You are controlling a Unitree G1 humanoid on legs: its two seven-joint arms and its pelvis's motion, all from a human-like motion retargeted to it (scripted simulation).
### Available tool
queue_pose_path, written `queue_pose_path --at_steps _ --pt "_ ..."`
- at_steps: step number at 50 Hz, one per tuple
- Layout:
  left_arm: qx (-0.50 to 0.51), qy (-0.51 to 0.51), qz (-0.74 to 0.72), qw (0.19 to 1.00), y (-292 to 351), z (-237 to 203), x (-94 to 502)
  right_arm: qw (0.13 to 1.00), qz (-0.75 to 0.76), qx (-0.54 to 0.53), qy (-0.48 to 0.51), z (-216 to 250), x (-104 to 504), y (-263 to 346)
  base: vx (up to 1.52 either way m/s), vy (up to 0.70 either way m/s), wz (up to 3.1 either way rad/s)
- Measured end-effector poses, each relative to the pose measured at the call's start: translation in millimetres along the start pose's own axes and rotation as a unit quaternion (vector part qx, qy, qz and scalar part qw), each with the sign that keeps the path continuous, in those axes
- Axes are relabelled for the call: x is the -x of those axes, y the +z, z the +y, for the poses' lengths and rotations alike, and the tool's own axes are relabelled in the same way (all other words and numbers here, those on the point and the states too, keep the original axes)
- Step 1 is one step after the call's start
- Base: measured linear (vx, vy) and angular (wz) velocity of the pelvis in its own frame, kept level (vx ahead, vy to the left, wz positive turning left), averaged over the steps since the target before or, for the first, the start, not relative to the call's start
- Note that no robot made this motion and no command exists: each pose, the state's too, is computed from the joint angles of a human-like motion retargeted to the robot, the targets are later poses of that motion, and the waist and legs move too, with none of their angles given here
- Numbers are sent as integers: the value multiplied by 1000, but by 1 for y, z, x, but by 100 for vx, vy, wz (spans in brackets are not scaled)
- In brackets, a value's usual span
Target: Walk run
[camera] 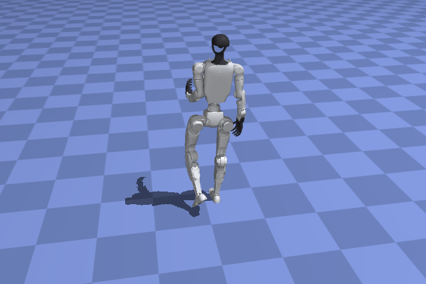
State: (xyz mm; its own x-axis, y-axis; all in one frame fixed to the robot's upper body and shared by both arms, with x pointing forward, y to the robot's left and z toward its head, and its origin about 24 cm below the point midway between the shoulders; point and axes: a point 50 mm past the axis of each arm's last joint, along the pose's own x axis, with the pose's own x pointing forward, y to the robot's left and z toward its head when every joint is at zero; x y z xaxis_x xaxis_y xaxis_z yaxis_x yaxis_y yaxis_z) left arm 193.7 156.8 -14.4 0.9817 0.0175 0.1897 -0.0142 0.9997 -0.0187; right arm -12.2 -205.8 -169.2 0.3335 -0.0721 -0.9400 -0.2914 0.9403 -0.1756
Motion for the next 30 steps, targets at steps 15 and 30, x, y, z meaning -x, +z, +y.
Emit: queue_pose_path --at_steps 15,30 --pt "-35 53 7 998 2 4 17 963 -244 90 -70 -80 -16 146 46 -15 4" --pt "-57 39 12 998 0 16 10 985 -151 59 -51 -44 -21 92 83 -13 7"
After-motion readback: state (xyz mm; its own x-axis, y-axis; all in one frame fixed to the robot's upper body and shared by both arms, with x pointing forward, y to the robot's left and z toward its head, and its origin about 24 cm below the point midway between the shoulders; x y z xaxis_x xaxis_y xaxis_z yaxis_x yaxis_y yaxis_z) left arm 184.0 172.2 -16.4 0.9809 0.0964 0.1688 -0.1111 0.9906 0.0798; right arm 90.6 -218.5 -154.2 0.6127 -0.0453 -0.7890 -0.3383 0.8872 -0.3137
